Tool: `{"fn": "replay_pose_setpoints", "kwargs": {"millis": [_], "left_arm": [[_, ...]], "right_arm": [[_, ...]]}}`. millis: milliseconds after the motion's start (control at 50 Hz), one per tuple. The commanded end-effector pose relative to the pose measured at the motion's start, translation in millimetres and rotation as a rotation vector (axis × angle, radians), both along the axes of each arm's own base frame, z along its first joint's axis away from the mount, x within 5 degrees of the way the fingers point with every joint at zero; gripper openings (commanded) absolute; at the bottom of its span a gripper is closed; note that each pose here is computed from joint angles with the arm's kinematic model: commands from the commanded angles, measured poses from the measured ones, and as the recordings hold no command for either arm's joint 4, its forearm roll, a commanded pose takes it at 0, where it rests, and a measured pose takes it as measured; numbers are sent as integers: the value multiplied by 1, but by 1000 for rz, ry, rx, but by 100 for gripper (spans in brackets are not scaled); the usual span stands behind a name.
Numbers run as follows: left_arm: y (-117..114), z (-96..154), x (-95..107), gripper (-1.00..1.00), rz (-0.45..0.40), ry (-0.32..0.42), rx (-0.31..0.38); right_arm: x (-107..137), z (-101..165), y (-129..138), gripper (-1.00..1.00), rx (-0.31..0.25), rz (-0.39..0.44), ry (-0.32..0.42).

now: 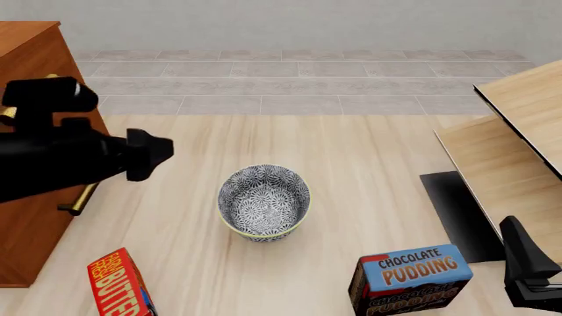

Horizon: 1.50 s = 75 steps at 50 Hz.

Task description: Close the top drawer of the cabinet and put the bowl on top of it.

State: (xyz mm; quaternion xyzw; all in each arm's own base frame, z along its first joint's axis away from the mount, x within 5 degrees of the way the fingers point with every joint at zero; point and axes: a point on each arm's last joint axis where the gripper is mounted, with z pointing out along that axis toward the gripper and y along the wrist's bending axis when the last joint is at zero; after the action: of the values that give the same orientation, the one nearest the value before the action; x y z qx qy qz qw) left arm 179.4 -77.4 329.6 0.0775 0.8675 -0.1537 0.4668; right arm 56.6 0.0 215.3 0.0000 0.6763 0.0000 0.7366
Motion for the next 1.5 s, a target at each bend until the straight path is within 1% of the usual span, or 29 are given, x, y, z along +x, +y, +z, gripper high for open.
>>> {"fn": "replay_pose_setpoints", "kwargs": {"millis": [20,260,340,600,800,920,1300,1320,1380,1500], "left_arm": [[-1,-4,10,100,22,9,-6],[-8,-13,19,100,22,31,-21],[-10,-16,24,100,28,41,-34],[-16,-30,38,100,41,59,-44],[-17,-39,47,100,57,70,-47],[-18,-51,55,100,70,86,-45],[-26,-69,65,100,68,112,-50],[-28,-74,68,100,75,135,-56],[-27,-74,70,100,80,129,-56],[-27,-83,75,100,85,138,-51]], "right_arm": [[0,-1,0,100,0,0,0],[0,-1,0,100,0,0,0],[0,-1,0,100,0,0,-1],[0,-1,0,100,0,0,0],[0,-1,0,100,0,0,0],[0,-1,0,100,0,0,-1],[0,-1,0,100,0,0,0],[0,-1,0,100,0,0,-1],[0,-1,0,100,0,0,0],[0,-1,0,100,0,0,0]]}}
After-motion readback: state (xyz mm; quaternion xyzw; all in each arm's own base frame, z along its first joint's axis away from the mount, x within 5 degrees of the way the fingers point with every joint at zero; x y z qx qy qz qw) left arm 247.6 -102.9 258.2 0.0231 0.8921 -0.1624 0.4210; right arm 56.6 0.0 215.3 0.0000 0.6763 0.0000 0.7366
